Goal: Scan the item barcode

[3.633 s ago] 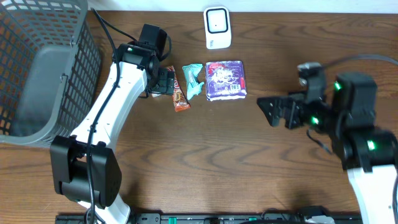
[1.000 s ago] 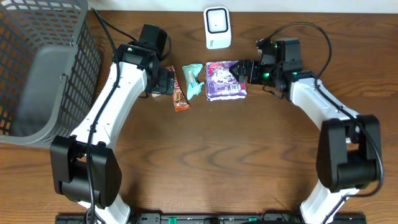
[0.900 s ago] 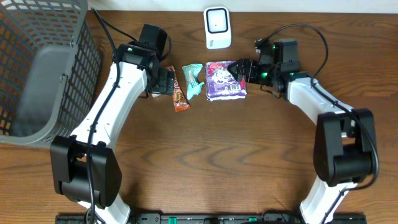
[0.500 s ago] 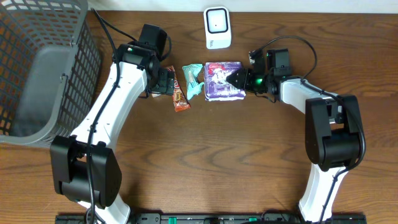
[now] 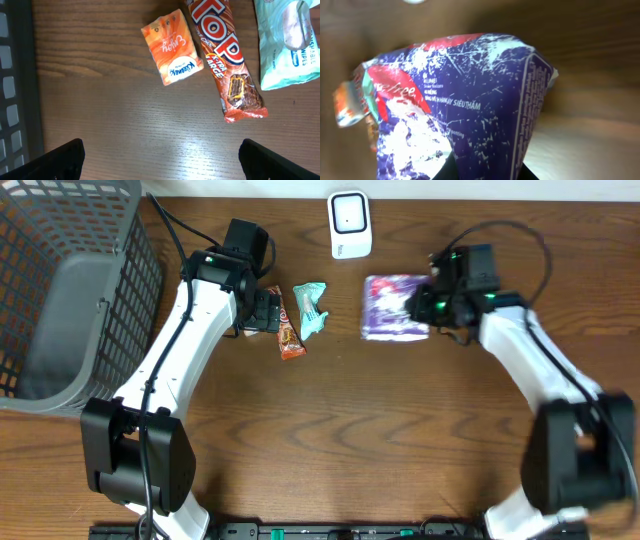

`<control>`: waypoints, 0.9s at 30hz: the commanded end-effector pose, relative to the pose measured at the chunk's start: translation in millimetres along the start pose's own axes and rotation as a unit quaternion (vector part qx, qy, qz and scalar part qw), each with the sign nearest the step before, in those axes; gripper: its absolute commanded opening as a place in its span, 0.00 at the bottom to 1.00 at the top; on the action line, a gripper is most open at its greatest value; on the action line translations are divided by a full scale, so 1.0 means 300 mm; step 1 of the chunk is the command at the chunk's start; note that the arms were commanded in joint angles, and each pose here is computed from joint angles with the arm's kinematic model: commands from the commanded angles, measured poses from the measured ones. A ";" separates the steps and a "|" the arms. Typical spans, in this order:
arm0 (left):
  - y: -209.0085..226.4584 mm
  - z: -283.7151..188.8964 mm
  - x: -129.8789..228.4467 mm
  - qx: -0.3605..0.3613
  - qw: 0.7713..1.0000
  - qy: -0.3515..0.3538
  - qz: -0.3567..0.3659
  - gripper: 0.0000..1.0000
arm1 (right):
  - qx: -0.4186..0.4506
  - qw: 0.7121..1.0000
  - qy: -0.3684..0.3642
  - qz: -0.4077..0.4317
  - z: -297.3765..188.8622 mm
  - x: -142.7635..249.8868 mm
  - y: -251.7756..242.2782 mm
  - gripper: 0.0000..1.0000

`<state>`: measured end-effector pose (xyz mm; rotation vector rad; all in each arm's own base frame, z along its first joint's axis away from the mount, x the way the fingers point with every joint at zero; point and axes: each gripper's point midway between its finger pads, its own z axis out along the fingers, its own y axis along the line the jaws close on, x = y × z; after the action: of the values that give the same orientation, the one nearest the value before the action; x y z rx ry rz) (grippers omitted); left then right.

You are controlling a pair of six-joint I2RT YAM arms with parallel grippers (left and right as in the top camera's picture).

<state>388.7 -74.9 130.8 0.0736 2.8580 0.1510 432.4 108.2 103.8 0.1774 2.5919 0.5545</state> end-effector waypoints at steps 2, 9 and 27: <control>0.003 0.006 0.003 -0.001 1.000 0.004 0.003 0.98 | 0.211 0.973 -0.083 -0.046 -0.216 -0.086 -0.164 0.03; 0.003 0.006 0.003 -0.001 1.000 0.004 0.002 0.98 | 0.435 0.895 -0.070 -0.062 -0.359 -0.039 -0.378 0.02; 0.003 0.006 0.003 -0.001 1.000 0.004 0.003 0.98 | 0.400 0.899 -0.003 -0.177 -0.042 0.101 -0.182 0.66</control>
<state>388.7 -74.9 130.8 0.0736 2.8580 0.1510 395.3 24.1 76.0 0.0473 2.6207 -0.7350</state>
